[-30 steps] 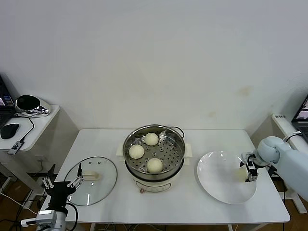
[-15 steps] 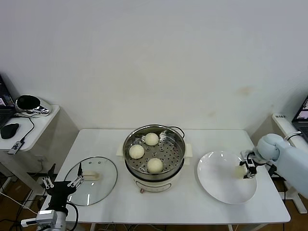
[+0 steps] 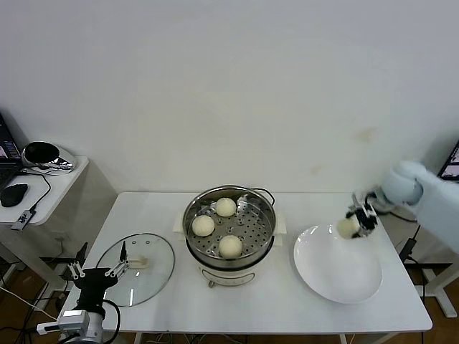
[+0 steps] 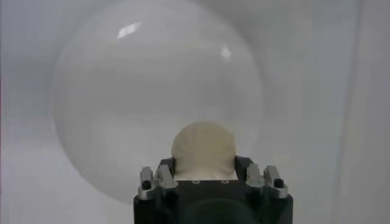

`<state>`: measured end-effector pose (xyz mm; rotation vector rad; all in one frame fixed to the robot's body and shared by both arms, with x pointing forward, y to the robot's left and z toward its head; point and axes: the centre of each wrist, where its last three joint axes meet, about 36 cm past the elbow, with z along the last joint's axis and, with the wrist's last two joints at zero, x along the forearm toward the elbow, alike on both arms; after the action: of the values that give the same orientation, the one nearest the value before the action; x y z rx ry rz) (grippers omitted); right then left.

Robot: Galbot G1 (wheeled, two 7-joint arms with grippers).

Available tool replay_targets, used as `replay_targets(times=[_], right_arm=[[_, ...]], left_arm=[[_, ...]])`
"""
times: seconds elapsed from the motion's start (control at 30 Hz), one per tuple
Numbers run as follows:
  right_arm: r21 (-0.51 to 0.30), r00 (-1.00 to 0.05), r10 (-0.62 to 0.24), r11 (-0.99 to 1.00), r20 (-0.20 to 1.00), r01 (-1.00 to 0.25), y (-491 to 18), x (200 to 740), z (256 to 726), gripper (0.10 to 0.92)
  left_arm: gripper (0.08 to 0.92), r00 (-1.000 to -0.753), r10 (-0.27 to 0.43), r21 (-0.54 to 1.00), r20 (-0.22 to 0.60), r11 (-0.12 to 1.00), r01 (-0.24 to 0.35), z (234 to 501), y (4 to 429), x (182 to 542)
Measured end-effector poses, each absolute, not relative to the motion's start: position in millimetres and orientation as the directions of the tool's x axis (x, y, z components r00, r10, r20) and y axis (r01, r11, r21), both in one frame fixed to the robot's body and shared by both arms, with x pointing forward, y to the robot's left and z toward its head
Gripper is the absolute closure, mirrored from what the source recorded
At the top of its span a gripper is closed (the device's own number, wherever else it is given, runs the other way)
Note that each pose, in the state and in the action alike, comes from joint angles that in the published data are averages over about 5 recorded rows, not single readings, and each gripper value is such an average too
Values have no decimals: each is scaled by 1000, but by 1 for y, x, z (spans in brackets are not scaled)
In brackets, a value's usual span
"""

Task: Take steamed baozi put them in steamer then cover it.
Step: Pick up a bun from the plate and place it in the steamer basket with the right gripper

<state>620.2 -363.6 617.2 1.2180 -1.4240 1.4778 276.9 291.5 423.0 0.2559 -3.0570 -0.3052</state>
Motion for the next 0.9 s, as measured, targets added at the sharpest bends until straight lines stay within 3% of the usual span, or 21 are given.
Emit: replay_targets(times=[0.2,0.4,0.9], right_arm=[[-327,-298,-189,-145,936,-934,-300,626,670,411],[-329,-286,-253,-146,924,-933,-234,631,692,408],[-252,-216,-228,-145,949,-957,-111,644,648,405]], left_arm=[[177,-985,-166,202,44,967,-154,422,293,279],[177,-985,-166,206,49,967,-153,420,295,279],[177,-983,-180,197,41,966,-169,423,297,277]])
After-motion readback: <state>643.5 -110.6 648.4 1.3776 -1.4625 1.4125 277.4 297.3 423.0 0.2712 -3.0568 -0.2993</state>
